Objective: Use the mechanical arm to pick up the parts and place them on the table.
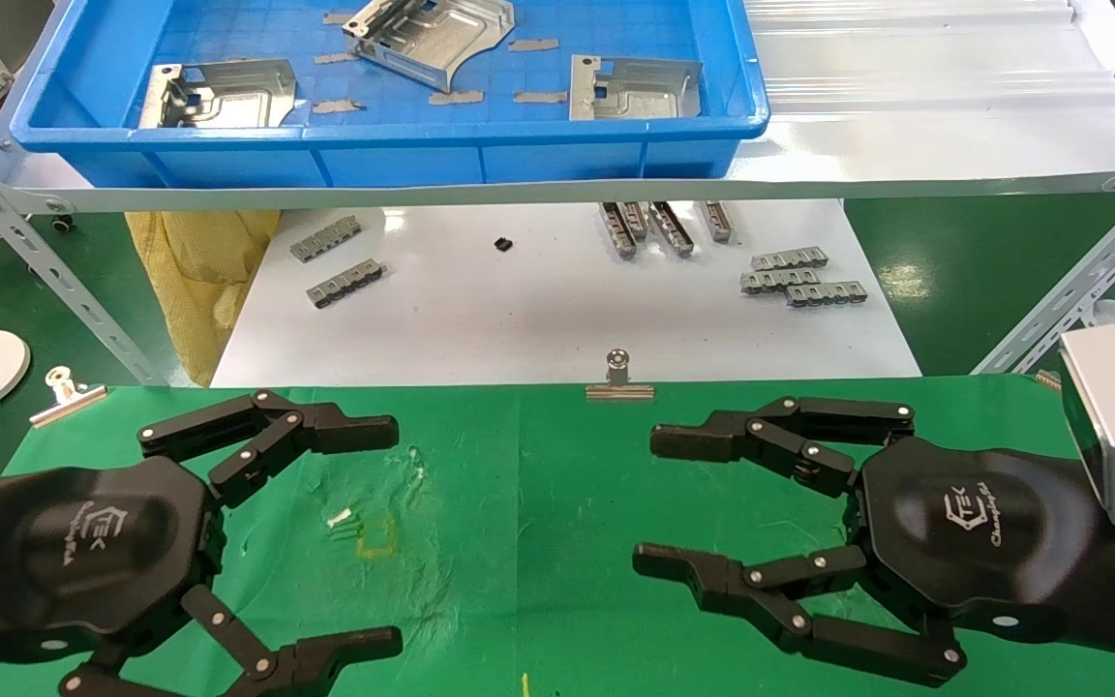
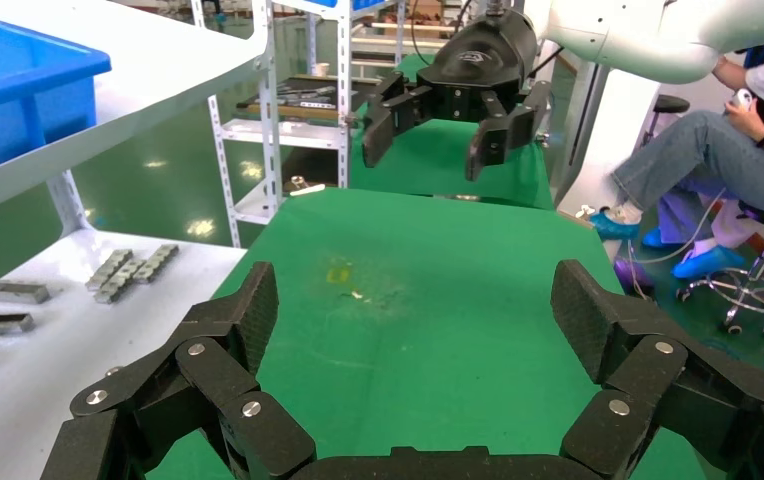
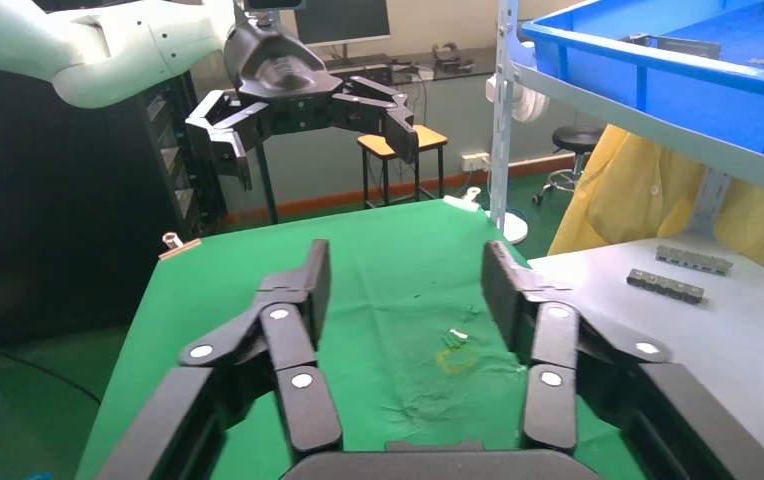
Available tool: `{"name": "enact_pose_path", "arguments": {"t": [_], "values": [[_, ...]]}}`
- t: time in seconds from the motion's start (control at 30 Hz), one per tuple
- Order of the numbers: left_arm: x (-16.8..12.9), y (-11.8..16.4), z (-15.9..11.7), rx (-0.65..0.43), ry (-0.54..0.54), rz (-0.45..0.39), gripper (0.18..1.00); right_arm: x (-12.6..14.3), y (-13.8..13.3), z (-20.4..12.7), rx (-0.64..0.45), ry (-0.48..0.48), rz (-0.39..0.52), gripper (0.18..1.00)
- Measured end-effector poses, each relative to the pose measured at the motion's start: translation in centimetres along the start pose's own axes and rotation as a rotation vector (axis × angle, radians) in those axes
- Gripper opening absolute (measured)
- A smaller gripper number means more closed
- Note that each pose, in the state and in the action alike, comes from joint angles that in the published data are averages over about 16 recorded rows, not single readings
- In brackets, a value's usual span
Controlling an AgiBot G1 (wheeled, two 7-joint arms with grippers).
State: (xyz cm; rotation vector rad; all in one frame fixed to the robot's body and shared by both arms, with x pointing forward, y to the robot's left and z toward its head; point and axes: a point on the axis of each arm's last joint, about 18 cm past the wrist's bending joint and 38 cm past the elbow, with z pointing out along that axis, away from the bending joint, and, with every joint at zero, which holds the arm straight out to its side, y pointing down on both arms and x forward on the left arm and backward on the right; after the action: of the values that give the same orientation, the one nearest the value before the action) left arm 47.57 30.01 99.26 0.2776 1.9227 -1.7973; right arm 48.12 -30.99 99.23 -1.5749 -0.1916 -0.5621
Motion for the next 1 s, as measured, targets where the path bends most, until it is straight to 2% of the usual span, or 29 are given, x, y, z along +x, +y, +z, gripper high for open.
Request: {"name": "enact_pose_path", "arguments": {"t": [0.23, 0.43, 0.67, 0.83, 1.0], "values": [[-1.2, -1.0, 0.4, -0.008, -0.026, 0.030, 1.001, 0.0, 0.0, 0.0, 0.000, 0.000, 0.000, 0.510], [-4.9, -3.3, 1.3, -0.019, -0.092, 0.086, 1.001, 0.0, 0.0, 0.0, 0.000, 0.000, 0.000, 0.382], [-13.3, -7.8, 3.2, -0.034, -0.260, 0.141, 1.001, 0.0, 0.0, 0.0, 0.000, 0.000, 0.000, 0.280], [-20.3, -10.7, 4.8, -0.059, -0.441, 0.135, 1.001, 0.0, 0.0, 0.0, 0.000, 0.000, 0.000, 0.232], [-25.9, -12.1, 6.2, -0.107, -0.635, 0.111, 1.001, 0.0, 0.0, 0.0, 0.000, 0.000, 0.000, 0.208]]}}
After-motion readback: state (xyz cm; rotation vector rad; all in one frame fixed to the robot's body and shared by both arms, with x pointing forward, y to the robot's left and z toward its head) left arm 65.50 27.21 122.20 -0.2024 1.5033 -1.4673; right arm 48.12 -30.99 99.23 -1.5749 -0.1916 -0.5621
